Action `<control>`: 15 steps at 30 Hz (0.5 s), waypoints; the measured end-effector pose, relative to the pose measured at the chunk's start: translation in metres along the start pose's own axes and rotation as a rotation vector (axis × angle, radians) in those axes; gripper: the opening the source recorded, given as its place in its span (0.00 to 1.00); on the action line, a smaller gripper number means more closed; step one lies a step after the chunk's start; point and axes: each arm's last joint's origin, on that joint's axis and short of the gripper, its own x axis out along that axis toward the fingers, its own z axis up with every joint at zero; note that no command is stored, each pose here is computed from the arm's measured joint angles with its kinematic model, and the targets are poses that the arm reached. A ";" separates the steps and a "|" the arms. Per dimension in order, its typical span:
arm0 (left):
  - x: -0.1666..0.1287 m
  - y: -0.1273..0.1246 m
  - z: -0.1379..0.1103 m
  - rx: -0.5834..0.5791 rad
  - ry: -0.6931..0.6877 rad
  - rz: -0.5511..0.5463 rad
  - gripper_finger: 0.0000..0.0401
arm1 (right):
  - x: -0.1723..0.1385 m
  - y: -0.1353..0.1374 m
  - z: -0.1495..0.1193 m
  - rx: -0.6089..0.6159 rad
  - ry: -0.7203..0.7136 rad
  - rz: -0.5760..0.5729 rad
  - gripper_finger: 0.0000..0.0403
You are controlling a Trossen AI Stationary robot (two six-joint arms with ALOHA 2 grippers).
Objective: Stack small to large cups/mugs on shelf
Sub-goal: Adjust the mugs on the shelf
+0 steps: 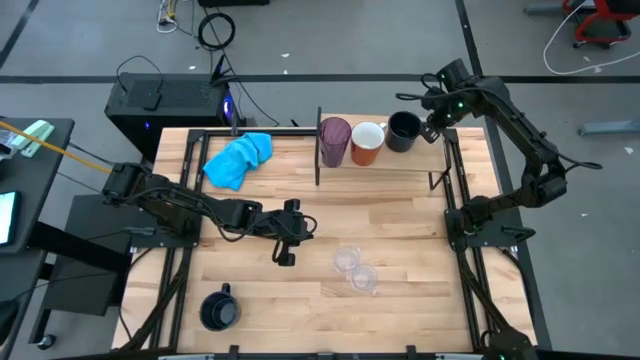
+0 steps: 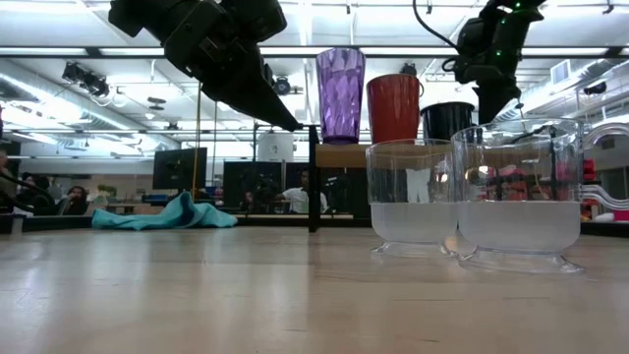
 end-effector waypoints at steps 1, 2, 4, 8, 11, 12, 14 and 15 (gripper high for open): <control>0.000 0.000 0.000 0.000 0.000 0.000 0.04 | 0.000 0.000 0.000 0.006 0.000 0.001 0.12; 0.000 0.000 0.000 0.000 0.000 0.000 0.03 | 0.000 0.000 0.000 0.013 0.000 0.001 0.12; 0.000 0.000 0.000 0.000 0.000 0.000 0.04 | 0.000 0.002 0.000 0.026 0.001 0.005 0.11; 0.000 0.000 0.000 -0.002 0.000 0.000 0.05 | 0.003 0.006 -0.001 0.061 0.026 0.020 0.09; 0.000 0.000 0.000 -0.001 0.000 0.000 0.06 | 0.008 0.009 -0.003 0.065 0.041 0.027 0.08; 0.000 0.000 0.000 -0.001 0.000 0.000 0.06 | 0.010 0.009 -0.003 0.066 0.038 0.025 0.07; 0.000 0.000 0.000 -0.002 0.000 0.000 0.06 | 0.012 0.008 -0.002 0.074 0.024 0.019 0.06; 0.000 0.000 0.000 -0.002 0.000 0.000 0.06 | 0.012 0.008 -0.001 0.076 0.015 0.014 0.06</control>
